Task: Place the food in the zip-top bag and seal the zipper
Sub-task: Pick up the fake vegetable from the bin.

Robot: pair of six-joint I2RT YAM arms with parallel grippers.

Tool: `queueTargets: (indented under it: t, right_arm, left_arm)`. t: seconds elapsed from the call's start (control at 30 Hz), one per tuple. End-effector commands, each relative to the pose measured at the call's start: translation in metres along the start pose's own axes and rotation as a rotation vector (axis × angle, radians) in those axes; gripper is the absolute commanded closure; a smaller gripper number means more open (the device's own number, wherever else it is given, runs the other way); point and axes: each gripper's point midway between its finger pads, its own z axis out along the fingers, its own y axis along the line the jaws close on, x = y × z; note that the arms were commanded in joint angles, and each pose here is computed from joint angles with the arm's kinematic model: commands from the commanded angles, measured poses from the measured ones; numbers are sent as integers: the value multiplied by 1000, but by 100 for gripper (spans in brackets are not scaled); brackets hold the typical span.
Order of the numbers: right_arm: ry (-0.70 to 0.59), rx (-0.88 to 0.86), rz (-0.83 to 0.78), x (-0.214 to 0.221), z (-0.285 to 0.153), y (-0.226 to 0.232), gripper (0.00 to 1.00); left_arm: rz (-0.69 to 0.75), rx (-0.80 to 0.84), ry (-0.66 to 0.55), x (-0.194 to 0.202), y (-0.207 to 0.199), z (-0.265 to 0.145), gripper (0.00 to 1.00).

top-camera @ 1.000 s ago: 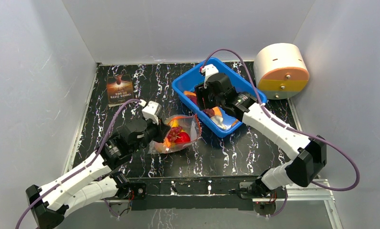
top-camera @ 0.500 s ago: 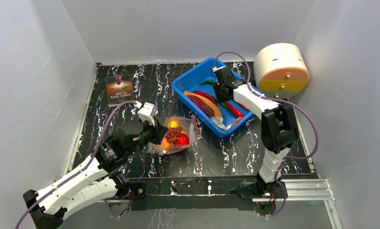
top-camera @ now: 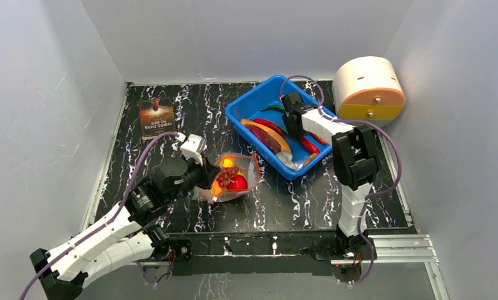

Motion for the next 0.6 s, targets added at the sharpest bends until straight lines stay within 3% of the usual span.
queueTargets:
  t: [0.0, 0.17, 0.57]
  right_arm:
    - [-13, 39, -9, -10, 7, -9, 60]
    - [8, 40, -14, -4, 16, -10, 60]
    - [-10, 32, 6, -10, 3, -12, 77]
  left_arm:
    - [-2, -5, -13, -2, 2, -2, 100]
    - [1, -11, -14, -2, 3, -3, 100]
    - [0, -8, -16, -4, 2, -3, 100]
